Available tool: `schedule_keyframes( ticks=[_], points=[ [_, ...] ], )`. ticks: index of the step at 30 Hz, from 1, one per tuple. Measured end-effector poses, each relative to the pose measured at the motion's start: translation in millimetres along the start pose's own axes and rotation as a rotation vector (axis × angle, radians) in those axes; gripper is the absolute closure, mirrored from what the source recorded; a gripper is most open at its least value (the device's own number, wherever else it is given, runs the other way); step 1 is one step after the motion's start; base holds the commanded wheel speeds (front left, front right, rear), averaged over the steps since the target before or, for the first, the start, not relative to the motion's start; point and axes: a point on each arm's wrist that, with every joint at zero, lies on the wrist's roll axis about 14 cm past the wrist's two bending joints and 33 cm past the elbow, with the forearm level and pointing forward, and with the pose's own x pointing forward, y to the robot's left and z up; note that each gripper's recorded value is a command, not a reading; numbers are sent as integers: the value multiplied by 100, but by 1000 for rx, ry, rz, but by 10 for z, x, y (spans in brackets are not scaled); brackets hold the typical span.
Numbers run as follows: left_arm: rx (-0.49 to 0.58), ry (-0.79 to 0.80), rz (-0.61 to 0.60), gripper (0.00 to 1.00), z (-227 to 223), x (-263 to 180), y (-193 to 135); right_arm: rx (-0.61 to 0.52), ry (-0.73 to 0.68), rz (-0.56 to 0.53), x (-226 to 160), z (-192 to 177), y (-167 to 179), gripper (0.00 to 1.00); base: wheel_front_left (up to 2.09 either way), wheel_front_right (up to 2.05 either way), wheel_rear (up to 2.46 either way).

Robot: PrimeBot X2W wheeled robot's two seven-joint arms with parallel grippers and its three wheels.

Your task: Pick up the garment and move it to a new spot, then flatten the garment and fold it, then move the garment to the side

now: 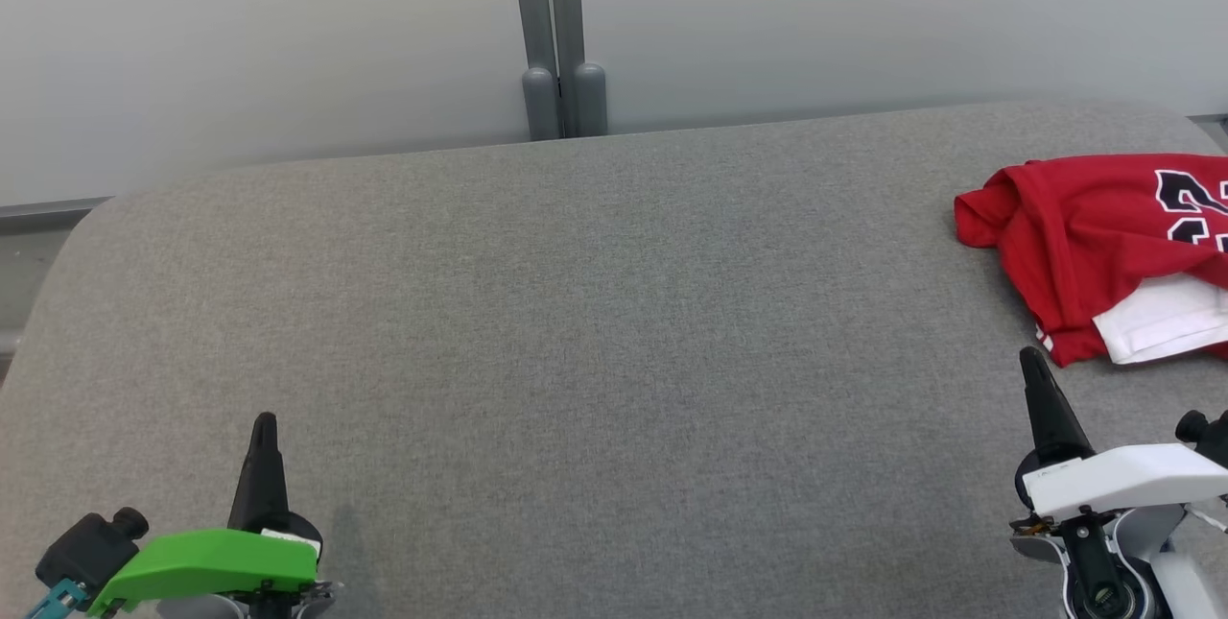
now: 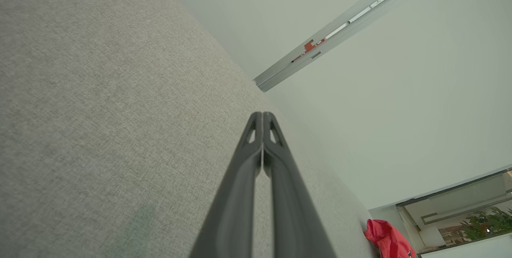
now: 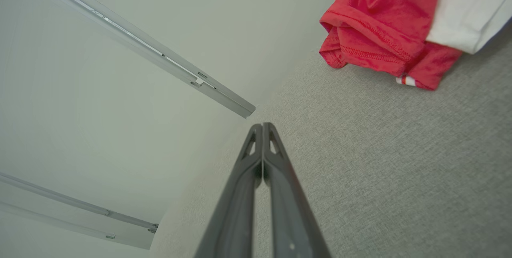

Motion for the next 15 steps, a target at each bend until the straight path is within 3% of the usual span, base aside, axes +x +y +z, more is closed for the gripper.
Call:
schedule_keyframes(
  ticks=[15],
  points=[
    [-155, 8, -7, 100, 25, 42, -24, 178, 10, -14, 22, -39, -6, 100, 0, 0, 0]
  ],
)
